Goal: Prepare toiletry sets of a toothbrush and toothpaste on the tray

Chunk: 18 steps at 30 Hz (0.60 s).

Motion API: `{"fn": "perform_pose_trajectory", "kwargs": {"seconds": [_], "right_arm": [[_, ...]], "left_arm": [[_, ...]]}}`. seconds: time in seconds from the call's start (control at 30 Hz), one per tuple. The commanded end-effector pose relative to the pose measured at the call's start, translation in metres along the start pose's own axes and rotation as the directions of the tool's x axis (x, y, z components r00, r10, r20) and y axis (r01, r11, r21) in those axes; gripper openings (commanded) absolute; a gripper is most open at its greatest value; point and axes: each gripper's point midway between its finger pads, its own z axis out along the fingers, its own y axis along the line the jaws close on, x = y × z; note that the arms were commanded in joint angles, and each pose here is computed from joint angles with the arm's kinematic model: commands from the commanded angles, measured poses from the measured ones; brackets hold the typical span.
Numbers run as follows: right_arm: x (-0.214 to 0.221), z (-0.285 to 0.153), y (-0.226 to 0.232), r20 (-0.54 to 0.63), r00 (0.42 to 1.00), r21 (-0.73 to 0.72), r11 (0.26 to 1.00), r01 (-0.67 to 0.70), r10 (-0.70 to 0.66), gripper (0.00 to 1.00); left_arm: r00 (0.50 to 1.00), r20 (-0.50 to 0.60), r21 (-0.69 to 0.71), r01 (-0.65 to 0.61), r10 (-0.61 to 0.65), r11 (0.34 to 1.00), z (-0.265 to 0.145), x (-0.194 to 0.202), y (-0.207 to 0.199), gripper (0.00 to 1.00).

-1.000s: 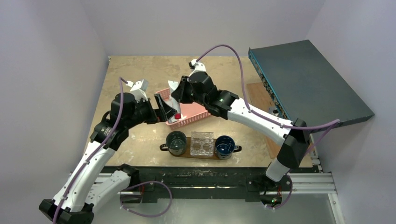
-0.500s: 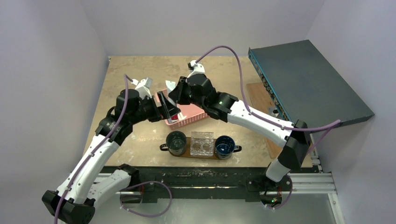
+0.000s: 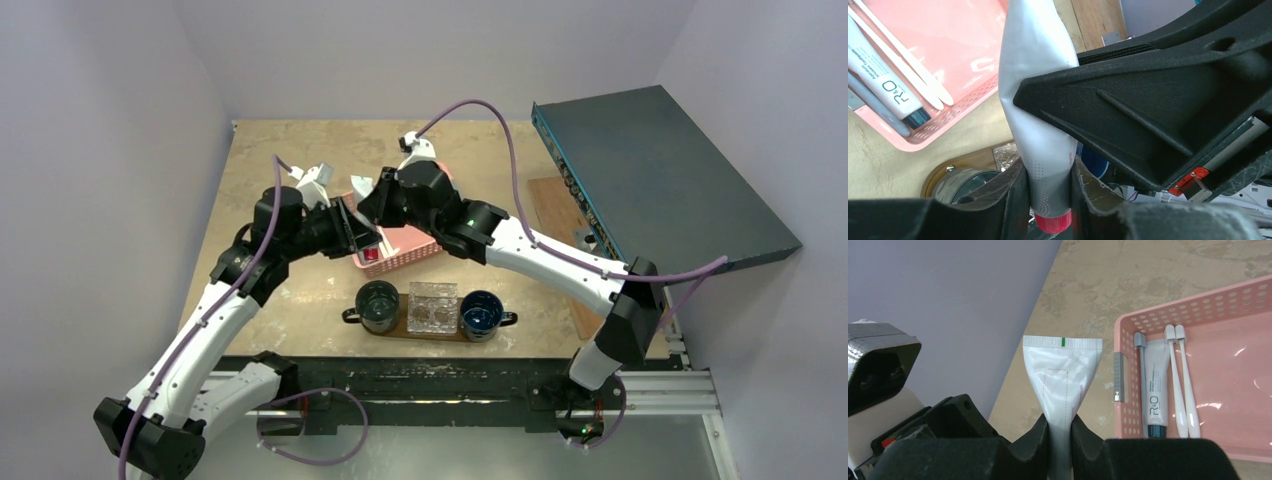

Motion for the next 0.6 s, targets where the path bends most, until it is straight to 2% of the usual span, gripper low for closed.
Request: {"fn": "perform_pose_trajectory", "kwargs": {"seconds": [0.0,0.07,0.37,0.57], "right_arm": [[-0.025,-0.015,0.023,0.072,0.997,-0.068,0.997,-0.034,0.039,0.09],[-0.024,-0.015,0.021,0.069,0.997,-0.063,0.997,-0.033,0.037,0.13],[-0.024,-0.025,0.027,0.044,0.999,-0.098,0.995,0.034,-0.030,0.48],[-0.037,-0.044,0.032,0.074,0.987,-0.133,0.979,0.153,-0.144,0.56]], "left_arm": [[0.999,0.042,0.055,-0.025,0.023,0.998,-0.001,-0.014,-0.015,0.16],[0.999,0.043,0.054,-0.025,0.022,0.998,-0.001,-0.014,-0.015,0.00],[0.998,0.038,0.051,-0.042,0.040,0.998,-0.005,-0.005,-0.009,0.00],[0.998,0.017,0.094,-0.061,0.059,0.994,-0.010,0.006,-0.011,0.00]]}}
